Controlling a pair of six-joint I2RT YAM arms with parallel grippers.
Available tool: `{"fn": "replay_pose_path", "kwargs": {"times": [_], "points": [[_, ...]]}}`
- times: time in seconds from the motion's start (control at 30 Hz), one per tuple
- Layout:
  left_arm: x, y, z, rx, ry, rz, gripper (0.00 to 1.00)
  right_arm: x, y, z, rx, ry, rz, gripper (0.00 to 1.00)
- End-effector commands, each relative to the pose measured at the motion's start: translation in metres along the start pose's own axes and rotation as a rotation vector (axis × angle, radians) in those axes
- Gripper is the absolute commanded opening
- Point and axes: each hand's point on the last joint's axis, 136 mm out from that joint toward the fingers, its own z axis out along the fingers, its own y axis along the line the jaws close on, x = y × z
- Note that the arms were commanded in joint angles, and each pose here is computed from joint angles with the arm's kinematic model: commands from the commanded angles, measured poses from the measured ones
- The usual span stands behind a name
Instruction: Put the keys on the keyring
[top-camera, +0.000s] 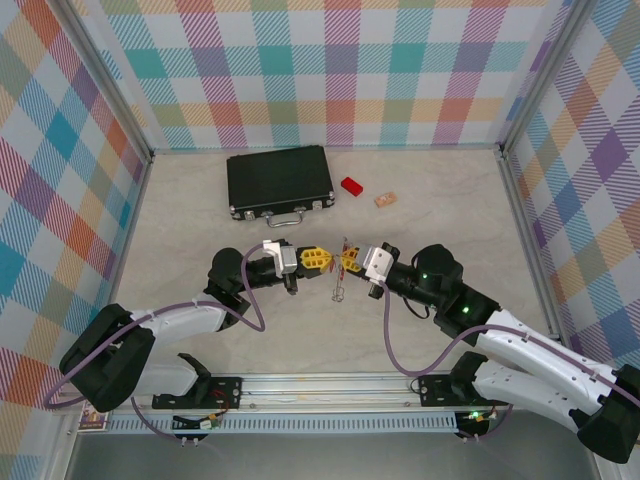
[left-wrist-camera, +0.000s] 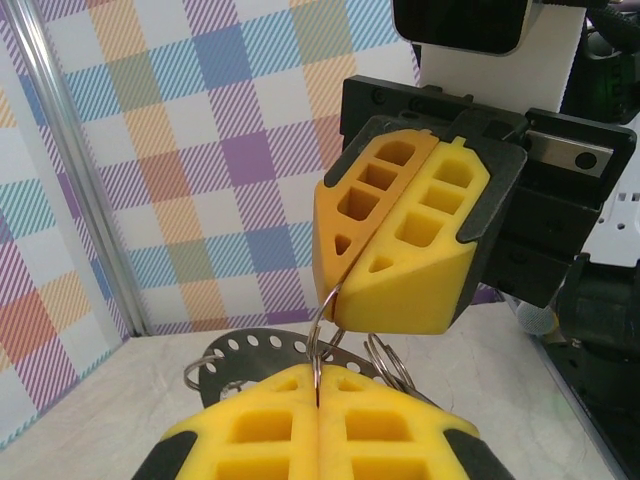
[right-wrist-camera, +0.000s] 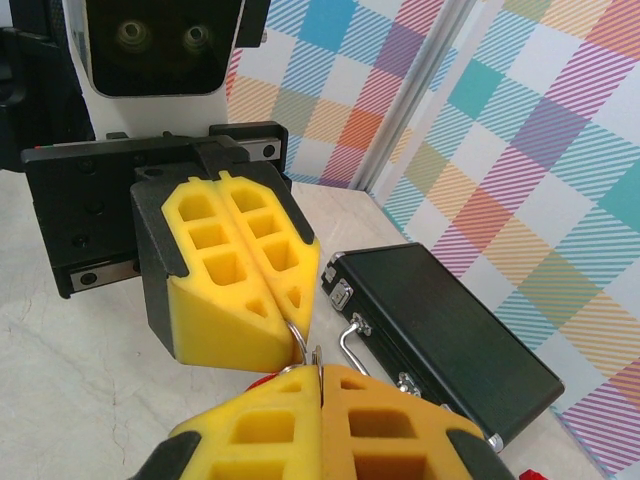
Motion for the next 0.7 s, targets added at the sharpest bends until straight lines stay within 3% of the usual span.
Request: {"fn": "replay_pose_path", "kwargs": {"times": [0.0,0.67], "points": [[-0.0288,-0.0003,0.0019,0.011,-0.077,0.06,0.0,-0.0191,-0.0057,-0.002,0.008,-0.064,0.003,0.0],[-0.0306,0.0029,0.0011,-0.012,-0.079,0.069,0.0,-0.018,-0.0016,-0.001,-0.018,-0.056,0.007,0.0]]}}
